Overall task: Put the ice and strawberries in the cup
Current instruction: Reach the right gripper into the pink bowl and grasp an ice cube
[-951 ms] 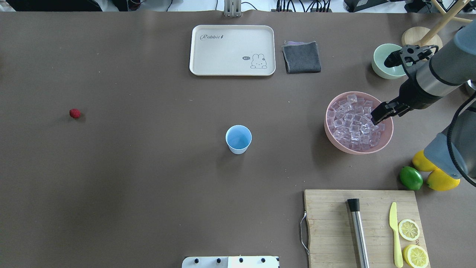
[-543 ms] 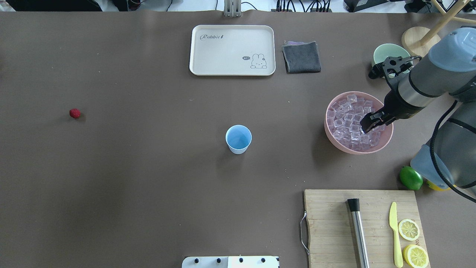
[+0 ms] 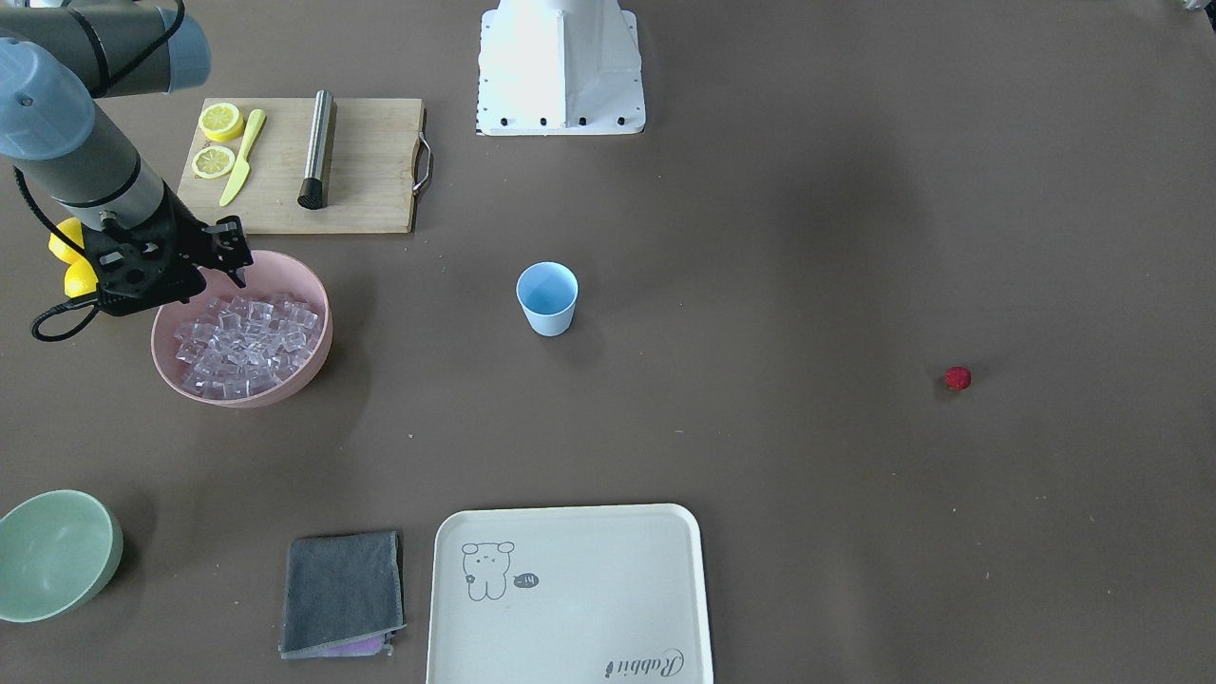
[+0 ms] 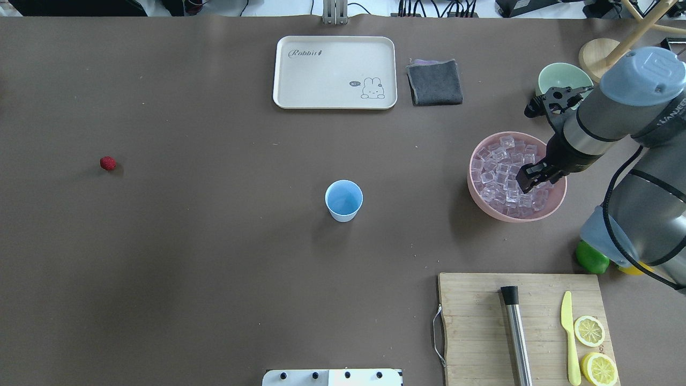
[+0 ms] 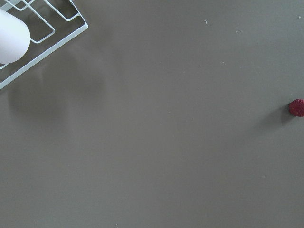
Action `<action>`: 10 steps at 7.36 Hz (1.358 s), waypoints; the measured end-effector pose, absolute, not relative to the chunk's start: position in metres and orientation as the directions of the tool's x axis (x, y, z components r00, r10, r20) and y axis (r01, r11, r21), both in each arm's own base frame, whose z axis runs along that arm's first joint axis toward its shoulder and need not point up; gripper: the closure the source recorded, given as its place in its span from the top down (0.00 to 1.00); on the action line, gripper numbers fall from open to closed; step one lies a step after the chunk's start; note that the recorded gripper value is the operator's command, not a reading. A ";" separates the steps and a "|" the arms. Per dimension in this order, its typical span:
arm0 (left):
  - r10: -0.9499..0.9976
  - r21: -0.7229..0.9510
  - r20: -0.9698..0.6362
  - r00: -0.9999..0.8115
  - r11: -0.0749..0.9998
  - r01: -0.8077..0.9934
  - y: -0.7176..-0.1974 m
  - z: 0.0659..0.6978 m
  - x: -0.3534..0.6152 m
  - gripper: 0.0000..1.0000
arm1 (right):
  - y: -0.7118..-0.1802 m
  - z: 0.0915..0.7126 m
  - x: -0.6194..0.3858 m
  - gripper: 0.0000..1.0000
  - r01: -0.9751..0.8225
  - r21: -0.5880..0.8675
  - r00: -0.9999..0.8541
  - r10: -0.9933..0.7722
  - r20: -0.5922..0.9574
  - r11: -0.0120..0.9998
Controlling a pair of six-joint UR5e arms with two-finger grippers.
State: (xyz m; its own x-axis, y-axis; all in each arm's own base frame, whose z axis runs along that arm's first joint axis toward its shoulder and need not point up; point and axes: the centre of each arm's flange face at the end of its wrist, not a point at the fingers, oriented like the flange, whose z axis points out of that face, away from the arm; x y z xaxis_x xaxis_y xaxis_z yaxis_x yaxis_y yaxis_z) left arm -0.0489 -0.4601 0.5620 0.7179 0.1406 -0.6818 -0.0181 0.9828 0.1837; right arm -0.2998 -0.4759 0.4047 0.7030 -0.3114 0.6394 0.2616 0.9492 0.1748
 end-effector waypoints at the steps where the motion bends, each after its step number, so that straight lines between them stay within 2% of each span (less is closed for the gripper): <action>1: 0.141 0.184 -0.682 0.718 0.983 -0.018 -0.460 0.562 -0.049 0.97 | -0.481 0.404 -0.305 0.64 0.255 0.166 0.706 -0.301 0.641 0.953; 10: 0.138 0.181 -0.681 0.719 0.983 -0.018 -0.458 0.564 -0.049 0.97 | -0.487 0.424 -0.320 0.60 0.246 0.102 0.731 -0.254 0.634 0.964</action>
